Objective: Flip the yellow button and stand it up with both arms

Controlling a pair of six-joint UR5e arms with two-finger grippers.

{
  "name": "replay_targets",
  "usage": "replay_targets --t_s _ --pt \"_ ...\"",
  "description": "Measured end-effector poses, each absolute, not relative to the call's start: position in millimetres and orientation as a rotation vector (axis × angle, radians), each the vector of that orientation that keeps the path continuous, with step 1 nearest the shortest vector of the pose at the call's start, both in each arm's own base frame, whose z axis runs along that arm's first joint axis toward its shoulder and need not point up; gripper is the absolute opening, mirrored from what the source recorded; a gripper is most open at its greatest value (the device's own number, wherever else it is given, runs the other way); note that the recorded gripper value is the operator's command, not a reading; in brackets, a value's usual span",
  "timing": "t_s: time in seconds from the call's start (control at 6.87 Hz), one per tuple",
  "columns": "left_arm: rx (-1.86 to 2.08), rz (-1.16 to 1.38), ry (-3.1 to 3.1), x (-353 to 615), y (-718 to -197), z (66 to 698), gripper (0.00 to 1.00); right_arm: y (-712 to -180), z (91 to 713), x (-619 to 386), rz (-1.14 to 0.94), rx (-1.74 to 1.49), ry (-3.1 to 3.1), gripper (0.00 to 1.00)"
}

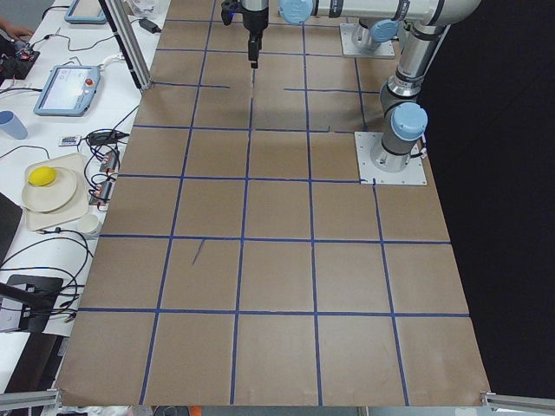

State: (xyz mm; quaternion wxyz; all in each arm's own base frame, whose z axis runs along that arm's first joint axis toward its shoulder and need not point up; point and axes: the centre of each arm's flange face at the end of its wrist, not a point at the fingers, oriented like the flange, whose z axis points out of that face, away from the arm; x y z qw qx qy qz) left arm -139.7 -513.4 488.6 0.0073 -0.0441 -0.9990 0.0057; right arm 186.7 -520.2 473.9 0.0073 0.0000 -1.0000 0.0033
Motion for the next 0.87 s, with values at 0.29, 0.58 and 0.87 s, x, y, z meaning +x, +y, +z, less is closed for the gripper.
replay_targets --t_s 0.29,0.58,0.87 --pt "-0.136 0.028 -3.112 -141.4 -510.6 492.0 1.0 -518.3 472.7 189.3 0.015 0.014 -3.091 1.0" --pt "-0.117 0.037 -3.092 -143.6 -508.8 495.5 1.0 -516.0 476.2 189.7 0.024 0.015 -3.094 1.0" --pt "-0.093 0.042 -3.087 -144.4 -508.6 497.5 1.0 -512.7 482.0 188.8 0.039 0.01 -3.1 1.0"
